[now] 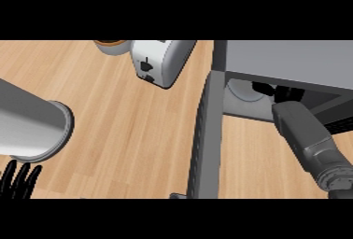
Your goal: Pick up the milk, place it into the microwave and close the microwave
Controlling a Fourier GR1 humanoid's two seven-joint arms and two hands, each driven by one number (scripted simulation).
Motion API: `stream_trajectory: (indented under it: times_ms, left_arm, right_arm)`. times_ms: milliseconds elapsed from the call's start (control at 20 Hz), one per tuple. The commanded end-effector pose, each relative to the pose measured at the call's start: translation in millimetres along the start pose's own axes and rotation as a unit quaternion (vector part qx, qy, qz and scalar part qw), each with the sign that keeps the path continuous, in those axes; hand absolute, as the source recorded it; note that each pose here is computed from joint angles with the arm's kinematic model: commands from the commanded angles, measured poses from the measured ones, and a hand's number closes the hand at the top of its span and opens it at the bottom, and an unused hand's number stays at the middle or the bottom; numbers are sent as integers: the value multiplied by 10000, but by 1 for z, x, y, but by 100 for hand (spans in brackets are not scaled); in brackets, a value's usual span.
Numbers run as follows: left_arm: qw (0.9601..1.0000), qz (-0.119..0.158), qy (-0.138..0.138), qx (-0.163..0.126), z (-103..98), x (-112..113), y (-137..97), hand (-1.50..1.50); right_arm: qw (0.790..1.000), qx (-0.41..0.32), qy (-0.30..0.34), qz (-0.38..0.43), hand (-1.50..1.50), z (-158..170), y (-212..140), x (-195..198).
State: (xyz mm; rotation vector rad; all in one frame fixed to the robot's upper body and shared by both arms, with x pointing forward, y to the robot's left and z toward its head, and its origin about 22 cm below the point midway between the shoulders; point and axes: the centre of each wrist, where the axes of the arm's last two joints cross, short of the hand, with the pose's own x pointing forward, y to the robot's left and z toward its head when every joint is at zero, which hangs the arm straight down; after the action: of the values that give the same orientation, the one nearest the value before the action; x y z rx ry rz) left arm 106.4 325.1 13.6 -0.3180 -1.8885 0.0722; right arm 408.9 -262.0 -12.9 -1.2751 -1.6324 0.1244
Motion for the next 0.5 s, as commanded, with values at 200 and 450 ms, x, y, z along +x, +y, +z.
stream_trajectory:
  times_ms: [200,450]
  left_arm:
    - [9999,-28,71,-94,-7,-5,0,-150]
    - [9999,-7,62,-126,-14,-11,-2,-150]
  right_arm:
    - [9860,-415,688,1461,-150,25,-10,-43]
    - [9910,1062,-760,305,-150,21,24,31]
